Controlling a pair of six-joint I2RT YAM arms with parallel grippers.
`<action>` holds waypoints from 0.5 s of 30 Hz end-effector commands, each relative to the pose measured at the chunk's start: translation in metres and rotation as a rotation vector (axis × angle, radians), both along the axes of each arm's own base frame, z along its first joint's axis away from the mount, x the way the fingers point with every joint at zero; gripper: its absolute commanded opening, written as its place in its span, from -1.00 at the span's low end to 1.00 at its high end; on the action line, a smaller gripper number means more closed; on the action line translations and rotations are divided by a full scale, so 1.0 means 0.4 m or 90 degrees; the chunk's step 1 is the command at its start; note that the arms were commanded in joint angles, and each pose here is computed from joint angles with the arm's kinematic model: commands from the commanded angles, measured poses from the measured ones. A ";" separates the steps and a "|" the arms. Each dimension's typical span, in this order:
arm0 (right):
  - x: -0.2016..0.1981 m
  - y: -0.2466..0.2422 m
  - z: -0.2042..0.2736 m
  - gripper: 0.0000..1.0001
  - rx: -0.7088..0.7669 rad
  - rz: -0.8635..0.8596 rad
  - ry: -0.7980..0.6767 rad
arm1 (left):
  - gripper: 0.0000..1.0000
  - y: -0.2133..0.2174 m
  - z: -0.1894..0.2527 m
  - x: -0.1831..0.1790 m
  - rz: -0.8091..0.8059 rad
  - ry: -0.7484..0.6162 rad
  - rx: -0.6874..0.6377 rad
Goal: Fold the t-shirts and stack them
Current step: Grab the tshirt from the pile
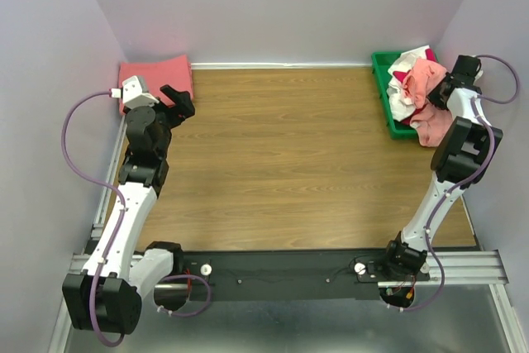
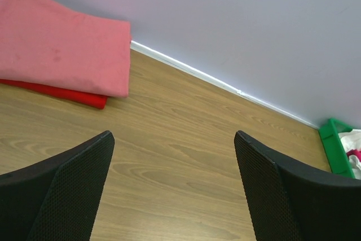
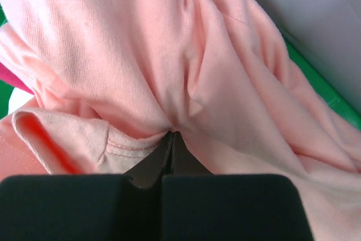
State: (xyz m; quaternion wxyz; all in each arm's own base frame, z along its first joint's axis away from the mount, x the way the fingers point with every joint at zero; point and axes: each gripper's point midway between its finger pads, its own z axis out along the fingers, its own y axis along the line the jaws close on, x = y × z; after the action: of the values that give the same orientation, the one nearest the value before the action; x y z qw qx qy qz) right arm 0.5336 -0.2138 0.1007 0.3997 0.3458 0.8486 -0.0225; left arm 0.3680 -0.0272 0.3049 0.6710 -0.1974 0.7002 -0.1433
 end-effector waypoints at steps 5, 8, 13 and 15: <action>-0.054 -0.025 0.232 -0.99 -0.064 -0.067 -0.088 | 0.97 0.008 0.068 -0.020 0.005 -0.041 0.002; -0.107 -0.018 0.438 -0.99 -0.112 -0.082 -0.174 | 0.97 0.010 0.073 -0.030 0.007 -0.046 0.002; -0.162 0.030 0.685 -0.99 -0.148 -0.047 -0.297 | 0.97 0.010 0.068 -0.038 0.005 -0.045 0.001; -0.174 0.062 0.757 -0.99 -0.148 -0.014 -0.335 | 0.97 0.012 0.064 -0.040 0.007 -0.042 0.003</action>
State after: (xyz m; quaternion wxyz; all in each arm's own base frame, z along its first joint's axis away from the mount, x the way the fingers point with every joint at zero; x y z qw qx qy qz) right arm 0.4723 -0.2015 0.3556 0.6022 0.3324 0.7241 -0.0501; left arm 0.3559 -0.0258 0.3260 0.6908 -0.1954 0.6796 -0.1507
